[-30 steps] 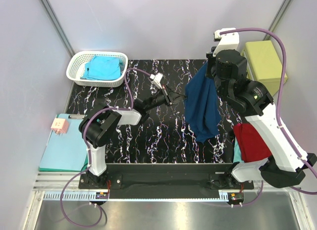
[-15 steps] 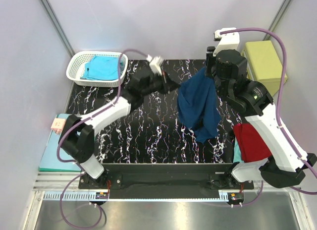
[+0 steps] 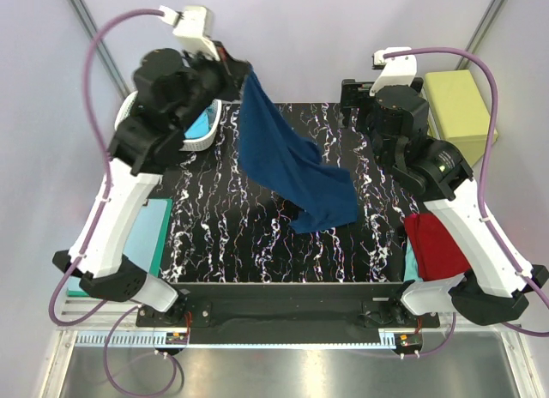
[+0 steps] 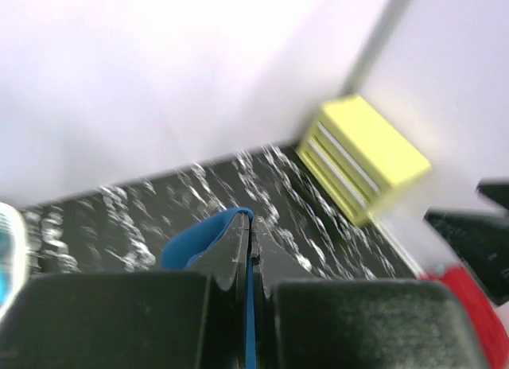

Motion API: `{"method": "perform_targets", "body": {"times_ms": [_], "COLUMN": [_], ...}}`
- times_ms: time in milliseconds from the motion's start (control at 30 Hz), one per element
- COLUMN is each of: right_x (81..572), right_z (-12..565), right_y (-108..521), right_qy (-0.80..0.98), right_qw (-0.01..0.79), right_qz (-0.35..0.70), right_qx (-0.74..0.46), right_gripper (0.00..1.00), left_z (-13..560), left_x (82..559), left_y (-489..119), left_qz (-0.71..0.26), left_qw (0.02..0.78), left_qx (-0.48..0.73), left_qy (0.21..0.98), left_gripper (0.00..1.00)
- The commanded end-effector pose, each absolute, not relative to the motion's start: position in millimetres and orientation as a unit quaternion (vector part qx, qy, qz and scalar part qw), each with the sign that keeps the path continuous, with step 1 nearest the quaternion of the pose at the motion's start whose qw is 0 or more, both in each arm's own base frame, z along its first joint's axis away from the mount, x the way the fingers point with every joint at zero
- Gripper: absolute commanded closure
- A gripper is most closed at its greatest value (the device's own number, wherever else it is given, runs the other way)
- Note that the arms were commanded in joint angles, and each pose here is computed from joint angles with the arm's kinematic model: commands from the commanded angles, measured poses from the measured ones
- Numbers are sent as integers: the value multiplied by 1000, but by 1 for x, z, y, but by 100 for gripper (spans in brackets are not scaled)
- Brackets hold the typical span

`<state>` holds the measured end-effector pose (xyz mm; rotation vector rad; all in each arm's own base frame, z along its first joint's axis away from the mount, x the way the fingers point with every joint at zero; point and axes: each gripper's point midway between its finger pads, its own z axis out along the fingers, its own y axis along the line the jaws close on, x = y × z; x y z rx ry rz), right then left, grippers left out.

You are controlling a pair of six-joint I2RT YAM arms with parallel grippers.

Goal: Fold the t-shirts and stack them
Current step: Flatten out the tshirt

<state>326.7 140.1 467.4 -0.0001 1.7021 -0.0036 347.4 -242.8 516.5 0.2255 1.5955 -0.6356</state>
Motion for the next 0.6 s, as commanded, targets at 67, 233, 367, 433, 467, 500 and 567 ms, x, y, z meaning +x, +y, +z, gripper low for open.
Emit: {"method": "perform_targets", "body": {"times_ms": [67, 233, 367, 433, 467, 500, 567], "right_x": [324, 324, 325, 324, 323, 321, 314], "right_z": [469, 455, 418, 386, 374, 350, 326], "right_y": [148, 148, 158, 169, 175, 181, 190], "right_qy": [748, 758, 786, 809, 818, 832, 844], "right_qw": [663, 652, 618, 587, 573, 552, 531], "right_qz": [28, 24, 27, 40, 52, 58, 70], "right_qx": [9, 7, 2, -3, -9, -11, -21], "right_gripper": [3, 2, 2, 4, 4, 5, 7], "left_z": [589, 603, 617, 623, 620, 619, 609], "left_x": [322, 303, 285, 280, 279, 279, 282], "left_y": [-200, -203, -192, -187, -186, -185, -183], "left_qz": [-271, -311, -302, -296, -292, -290, -274], "left_qw": [704, 692, 705, 713, 711, 711, 704], "left_qx": [45, 43, 37, 38, 37, 36, 36], "left_qy": [655, 650, 640, 634, 638, 640, 654], "left_gripper": [100, 100, 100, 100, 100, 100, 100]}}
